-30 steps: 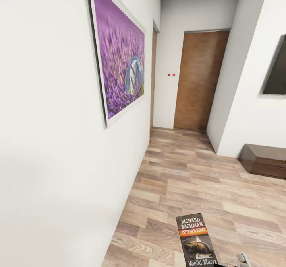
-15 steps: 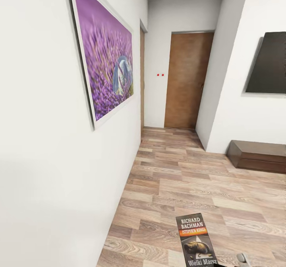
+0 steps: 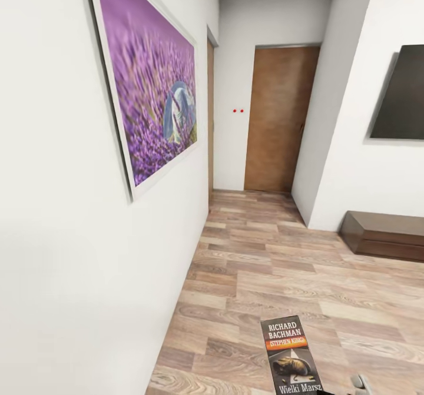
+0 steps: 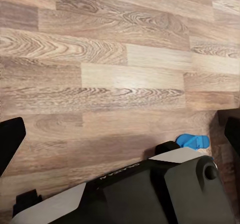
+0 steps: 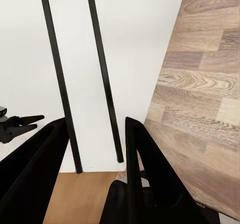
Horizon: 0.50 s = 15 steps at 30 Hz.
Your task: In the bedroom, move the book from the bed onto either nightstand, and place the two sandals side by side next to the bed.
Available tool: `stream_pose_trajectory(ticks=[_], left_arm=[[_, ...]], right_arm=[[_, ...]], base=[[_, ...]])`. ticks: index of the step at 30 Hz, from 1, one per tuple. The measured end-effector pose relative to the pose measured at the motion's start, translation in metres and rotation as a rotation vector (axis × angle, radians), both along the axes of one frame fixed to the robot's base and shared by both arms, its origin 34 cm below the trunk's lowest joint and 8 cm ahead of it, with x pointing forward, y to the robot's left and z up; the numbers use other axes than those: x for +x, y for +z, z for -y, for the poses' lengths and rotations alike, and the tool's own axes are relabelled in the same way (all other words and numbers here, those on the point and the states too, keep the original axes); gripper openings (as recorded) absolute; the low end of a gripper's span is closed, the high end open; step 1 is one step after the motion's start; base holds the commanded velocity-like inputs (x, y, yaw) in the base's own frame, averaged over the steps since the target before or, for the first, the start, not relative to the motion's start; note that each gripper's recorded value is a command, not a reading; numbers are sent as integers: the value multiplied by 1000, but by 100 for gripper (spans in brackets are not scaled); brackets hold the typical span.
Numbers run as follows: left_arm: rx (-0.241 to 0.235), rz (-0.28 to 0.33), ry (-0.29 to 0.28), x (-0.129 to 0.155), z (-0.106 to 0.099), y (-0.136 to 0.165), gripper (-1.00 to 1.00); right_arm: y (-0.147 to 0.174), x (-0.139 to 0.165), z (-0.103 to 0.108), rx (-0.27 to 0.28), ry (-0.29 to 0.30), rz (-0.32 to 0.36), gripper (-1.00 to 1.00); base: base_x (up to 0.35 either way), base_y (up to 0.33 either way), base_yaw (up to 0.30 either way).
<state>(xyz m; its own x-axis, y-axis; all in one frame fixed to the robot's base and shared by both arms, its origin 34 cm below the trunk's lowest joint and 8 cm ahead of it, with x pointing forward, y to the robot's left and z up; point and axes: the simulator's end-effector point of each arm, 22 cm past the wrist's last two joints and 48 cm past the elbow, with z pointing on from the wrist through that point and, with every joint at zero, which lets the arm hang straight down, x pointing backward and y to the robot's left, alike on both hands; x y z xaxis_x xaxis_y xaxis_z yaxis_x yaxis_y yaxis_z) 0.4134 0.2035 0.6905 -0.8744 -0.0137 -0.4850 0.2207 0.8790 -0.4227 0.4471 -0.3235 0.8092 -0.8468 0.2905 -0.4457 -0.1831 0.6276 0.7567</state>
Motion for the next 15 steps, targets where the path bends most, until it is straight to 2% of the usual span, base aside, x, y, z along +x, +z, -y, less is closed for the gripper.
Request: stream_pose_trajectory(ticks=[5,9,15], left_arm=[[0,0,0,0,0,0,100],[0,0,0,0,0,0,100],[0,-1,0,0,0,0,100]], right_arm=[[0,0,0,0,1,-1,-100],[0,0,0,0,1,-1,-100],[-1,0,0,0,2,-2,-100]], base=[[313,0,-79],[287,0,-234],[61,0,-291]])
